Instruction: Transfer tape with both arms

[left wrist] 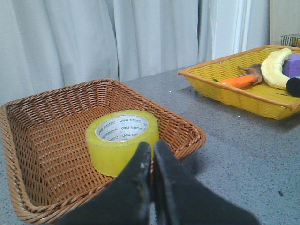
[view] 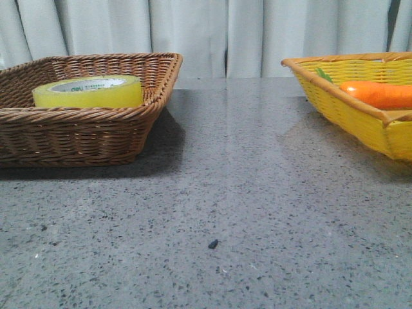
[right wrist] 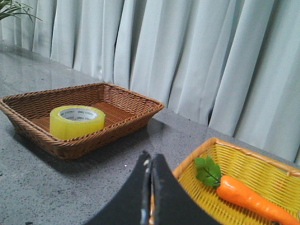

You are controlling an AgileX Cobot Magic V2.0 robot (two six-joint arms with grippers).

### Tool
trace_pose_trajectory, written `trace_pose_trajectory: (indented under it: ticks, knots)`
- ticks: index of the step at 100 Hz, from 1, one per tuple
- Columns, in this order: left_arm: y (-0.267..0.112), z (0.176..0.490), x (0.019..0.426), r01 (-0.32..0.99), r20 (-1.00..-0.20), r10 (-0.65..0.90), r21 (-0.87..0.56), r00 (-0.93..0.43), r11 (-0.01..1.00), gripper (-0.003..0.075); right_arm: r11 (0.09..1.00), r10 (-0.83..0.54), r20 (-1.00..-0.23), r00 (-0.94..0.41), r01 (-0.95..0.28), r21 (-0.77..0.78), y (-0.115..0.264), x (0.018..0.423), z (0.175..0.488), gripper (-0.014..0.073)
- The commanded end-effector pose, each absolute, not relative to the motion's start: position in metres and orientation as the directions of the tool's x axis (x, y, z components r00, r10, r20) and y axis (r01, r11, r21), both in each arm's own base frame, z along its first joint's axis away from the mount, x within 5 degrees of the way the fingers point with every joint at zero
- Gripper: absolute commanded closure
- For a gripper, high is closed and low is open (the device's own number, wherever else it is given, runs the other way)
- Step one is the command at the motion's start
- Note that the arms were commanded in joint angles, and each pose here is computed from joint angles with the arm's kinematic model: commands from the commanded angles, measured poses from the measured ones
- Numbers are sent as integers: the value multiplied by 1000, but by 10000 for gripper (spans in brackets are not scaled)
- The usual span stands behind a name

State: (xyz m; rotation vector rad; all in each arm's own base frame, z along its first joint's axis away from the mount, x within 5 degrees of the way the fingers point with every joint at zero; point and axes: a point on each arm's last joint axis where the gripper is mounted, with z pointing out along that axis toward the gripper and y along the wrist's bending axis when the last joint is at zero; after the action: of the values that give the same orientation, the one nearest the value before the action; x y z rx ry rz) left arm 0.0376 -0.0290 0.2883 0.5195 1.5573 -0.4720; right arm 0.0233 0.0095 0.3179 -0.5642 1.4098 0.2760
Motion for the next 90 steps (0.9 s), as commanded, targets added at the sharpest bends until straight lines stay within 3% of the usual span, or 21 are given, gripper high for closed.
trace_pose_trajectory:
  ticks: [1, 17, 49, 65, 90]
  knots:
    - [-29, 302, 38, 585, -999, -22, 2, 34, 811, 741, 845, -115, -962, 249, -485, -227, 9, 22, 332, 669]
    - [-31, 292, 43, 568, -995, -51, 4, 81, 823, 741, 845, -115, -962, 249, -485, -227, 9, 22, 332, 669]
    - [-19, 226, 47, 363, -995, -38, -2, 93, 932, 741, 845, -115, -962, 249, -485, -227, 9, 22, 332, 669]
    - [-14, 203, 52, 255, -1000, -9, -5, 18, 967, 741, 845, -115, -962, 249, -485, -227, 9, 22, 332, 669]
    - [-11, 192, 53, 183, -996, 9, -8, -94, 983, 741, 845, -114, -961, 250, -485, -227, 9, 22, 332, 669]
